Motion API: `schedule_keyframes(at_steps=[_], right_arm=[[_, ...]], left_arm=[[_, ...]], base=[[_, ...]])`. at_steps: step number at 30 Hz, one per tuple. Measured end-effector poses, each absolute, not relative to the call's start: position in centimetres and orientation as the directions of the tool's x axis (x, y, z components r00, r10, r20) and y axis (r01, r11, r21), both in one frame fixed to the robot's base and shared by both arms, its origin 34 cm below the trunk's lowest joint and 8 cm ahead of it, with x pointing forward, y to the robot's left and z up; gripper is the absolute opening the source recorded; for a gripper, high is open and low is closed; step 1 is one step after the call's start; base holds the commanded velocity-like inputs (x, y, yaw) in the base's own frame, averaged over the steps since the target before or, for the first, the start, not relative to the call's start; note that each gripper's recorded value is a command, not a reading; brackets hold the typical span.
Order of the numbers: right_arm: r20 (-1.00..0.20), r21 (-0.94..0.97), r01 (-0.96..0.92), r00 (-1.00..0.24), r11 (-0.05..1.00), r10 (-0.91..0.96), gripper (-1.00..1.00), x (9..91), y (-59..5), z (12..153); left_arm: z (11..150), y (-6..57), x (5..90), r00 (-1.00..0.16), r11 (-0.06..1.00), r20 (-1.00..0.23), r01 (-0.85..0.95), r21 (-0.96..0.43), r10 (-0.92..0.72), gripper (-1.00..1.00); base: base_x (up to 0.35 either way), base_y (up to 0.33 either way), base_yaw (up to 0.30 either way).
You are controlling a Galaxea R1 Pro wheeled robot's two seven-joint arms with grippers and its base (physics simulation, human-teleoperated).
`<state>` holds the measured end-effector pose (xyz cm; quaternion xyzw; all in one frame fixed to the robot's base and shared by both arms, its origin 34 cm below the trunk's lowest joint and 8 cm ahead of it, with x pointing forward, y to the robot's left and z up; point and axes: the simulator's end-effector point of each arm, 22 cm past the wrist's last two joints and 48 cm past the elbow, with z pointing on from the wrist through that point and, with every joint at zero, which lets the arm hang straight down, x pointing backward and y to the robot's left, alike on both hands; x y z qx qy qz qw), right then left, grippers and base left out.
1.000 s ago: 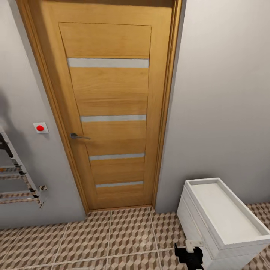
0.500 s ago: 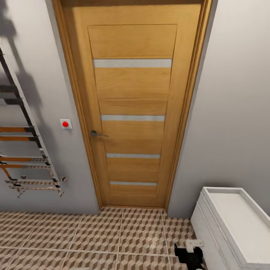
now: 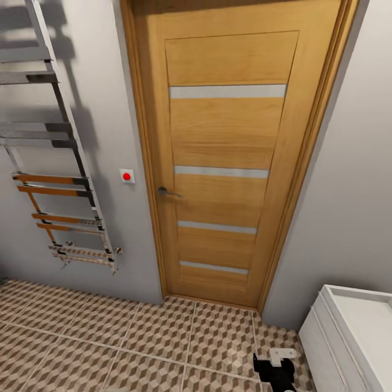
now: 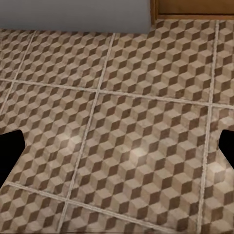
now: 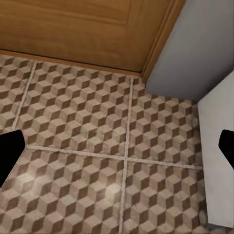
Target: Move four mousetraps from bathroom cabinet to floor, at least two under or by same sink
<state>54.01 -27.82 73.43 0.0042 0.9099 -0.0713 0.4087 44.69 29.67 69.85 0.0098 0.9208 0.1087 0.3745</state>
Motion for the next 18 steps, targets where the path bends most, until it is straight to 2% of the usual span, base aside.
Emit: schedule_keyframes(at_steps=[18], right_arm=[[-0.744,-0.126,0.066,-0.666,0.99,-0.051,1.0,54.01,-27.82,73.43]], left_arm=[[69.85,29.61,44.69,-0.719,0.976,-0.688,-0.063,0.207,0.099,1.0]], base=[[0.0,0.0,0.291]])
